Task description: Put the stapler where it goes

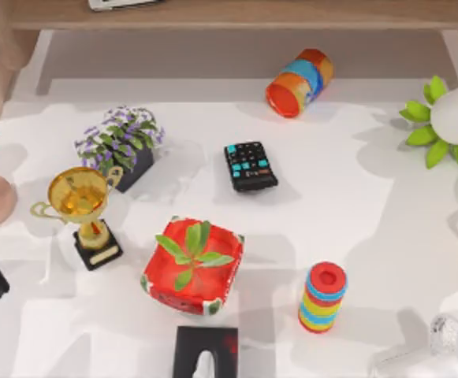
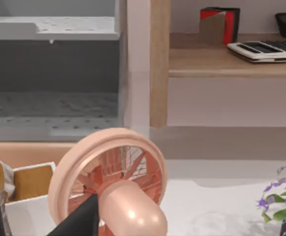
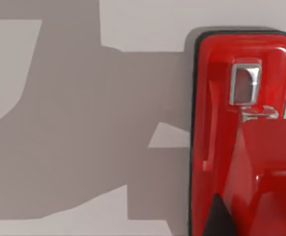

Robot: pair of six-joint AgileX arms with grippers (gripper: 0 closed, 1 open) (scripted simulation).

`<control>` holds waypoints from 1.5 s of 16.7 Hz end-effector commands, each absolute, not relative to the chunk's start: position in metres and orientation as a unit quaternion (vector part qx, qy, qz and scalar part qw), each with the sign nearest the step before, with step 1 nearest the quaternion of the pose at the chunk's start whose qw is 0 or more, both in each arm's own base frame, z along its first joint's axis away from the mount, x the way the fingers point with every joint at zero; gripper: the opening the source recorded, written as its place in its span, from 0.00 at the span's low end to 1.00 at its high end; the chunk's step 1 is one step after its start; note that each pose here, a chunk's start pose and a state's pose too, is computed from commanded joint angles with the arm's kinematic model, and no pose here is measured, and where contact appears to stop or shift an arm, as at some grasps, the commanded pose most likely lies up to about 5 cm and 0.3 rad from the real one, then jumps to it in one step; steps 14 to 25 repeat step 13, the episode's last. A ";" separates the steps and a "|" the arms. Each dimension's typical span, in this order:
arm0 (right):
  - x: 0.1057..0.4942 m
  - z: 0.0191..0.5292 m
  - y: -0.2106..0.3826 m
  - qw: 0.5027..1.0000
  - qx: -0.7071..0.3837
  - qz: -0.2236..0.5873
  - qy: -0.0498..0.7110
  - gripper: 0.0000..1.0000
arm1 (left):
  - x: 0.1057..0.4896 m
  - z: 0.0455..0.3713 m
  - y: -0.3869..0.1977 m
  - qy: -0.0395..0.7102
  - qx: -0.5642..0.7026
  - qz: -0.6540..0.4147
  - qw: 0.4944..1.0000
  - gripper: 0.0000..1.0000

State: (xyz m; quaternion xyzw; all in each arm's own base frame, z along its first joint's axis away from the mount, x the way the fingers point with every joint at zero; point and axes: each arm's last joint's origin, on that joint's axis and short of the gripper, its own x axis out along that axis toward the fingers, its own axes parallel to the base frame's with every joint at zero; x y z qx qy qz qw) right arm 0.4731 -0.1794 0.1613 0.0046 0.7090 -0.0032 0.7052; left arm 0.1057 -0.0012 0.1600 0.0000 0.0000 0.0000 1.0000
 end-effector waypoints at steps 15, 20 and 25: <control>0.473 0.161 -0.179 0.705 0.005 -0.003 0.709 1.00 | 0.106 0.160 -0.001 0.000 0.000 0.000 1.000 1.00; 0.473 0.161 -0.179 0.705 0.005 -0.003 0.709 1.00 | 0.106 0.160 -0.001 0.000 0.000 0.000 1.000 1.00; 0.473 0.161 -0.179 0.705 0.005 -0.003 0.709 1.00 | 0.106 0.160 -0.001 0.000 0.000 0.000 1.000 1.00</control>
